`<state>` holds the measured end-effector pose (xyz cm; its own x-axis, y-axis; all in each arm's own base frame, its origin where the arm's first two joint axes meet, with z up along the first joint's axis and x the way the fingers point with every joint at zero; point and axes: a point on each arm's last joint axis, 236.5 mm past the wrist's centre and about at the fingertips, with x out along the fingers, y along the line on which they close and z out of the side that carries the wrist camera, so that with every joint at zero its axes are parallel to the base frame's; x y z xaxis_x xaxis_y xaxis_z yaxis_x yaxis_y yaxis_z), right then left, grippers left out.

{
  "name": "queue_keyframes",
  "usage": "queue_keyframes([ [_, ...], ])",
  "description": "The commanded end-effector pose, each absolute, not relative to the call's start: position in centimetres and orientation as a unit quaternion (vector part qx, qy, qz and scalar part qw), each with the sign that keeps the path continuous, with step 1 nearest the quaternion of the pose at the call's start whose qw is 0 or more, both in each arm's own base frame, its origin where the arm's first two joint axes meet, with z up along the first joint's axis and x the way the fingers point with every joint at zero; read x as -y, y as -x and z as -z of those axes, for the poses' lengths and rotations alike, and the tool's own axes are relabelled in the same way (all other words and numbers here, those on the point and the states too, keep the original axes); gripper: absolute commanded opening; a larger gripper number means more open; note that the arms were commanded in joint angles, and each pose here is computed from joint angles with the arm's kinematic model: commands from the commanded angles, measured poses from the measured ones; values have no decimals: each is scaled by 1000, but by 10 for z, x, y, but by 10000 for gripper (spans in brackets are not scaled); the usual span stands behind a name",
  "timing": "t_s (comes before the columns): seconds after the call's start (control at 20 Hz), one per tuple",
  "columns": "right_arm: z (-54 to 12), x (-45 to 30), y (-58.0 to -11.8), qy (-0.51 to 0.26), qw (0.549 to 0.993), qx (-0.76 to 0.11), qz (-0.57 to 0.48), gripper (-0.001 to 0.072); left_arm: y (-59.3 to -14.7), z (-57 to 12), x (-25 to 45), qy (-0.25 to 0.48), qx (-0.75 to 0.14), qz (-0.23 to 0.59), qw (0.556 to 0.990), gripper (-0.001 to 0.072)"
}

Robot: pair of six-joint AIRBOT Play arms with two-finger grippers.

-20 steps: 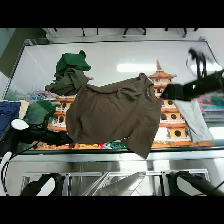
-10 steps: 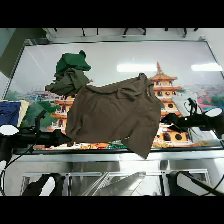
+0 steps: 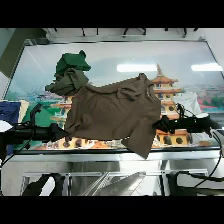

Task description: Fold the shirts.

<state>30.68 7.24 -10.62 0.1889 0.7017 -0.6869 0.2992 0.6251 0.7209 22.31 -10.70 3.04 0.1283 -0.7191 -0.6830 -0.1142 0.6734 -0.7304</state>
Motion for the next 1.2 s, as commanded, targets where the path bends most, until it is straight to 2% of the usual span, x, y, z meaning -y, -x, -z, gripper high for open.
queue_keyframes([
  [0.0,94,-94,-312,-407,654,-608,-192,19,-231,-49,120,355,-593,262,674,16],
  [0.1,61,-95,-312,-389,670,-592,-221,18,-229,-50,121,353,-593,268,672,16],
  [0.25,-9,-77,-305,-310,747,-556,-192,17,-217,-54,123,342,-604,281,663,16],
  [0.4,-104,-67,-290,-244,842,-456,-153,17,-230,-90,120,317,-549,273,723,15],
  [0.55,-206,-74,-268,-205,907,-332,-160,17,-244,-171,114,266,-465,272,800,15],
  [0.8,-333,-70,-227,-83,955,-239,-153,18,-248,-322,83,123,-318,209,917,15],
  [1.0,-418,-60,-195,-6,980,-163,-116,18,-228,-422,71,25,-238,175,955,15],
  [1.15,-452,-65,-179,7,984,-136,-116,17,-211,-470,65,-22,-179,144,973,15],
])
